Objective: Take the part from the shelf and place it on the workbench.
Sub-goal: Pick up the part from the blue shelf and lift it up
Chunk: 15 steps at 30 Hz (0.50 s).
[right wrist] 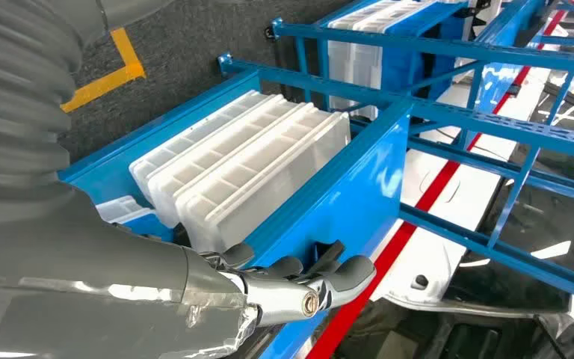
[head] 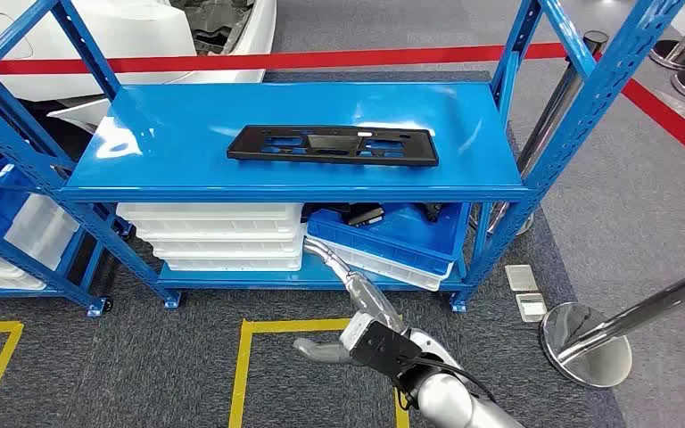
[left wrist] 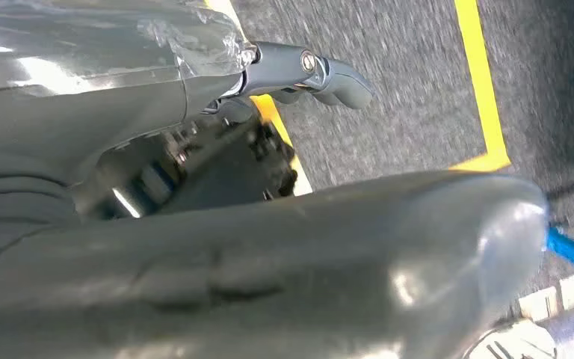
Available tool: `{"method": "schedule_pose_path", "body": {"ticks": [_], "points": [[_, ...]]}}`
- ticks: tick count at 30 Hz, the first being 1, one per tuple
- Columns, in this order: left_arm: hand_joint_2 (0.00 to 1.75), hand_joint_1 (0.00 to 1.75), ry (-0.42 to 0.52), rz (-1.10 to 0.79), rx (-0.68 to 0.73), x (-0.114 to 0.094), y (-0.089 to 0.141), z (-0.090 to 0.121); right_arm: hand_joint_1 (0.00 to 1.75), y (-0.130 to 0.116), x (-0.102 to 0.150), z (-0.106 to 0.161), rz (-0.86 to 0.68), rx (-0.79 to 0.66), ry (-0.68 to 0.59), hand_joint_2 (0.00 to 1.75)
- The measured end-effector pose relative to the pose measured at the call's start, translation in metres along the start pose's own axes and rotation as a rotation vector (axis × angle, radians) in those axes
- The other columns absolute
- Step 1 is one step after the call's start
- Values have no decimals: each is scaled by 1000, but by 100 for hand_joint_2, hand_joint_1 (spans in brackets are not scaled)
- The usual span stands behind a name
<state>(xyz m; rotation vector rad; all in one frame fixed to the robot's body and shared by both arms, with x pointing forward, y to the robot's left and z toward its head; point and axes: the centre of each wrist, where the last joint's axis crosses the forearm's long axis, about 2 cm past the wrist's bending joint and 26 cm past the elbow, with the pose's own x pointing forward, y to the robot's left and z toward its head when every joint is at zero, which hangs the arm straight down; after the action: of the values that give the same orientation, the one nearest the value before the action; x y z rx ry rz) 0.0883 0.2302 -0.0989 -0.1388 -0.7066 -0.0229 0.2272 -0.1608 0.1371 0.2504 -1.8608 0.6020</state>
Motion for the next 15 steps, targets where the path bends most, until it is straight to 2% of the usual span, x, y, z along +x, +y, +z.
{"method": "schedule_pose_path", "body": {"ticks": [15], "points": [[0, 0, -7, -8, -17, 3, -2, -2, 0, 0, -3, 6, 19, 2, 35, 175]]}}
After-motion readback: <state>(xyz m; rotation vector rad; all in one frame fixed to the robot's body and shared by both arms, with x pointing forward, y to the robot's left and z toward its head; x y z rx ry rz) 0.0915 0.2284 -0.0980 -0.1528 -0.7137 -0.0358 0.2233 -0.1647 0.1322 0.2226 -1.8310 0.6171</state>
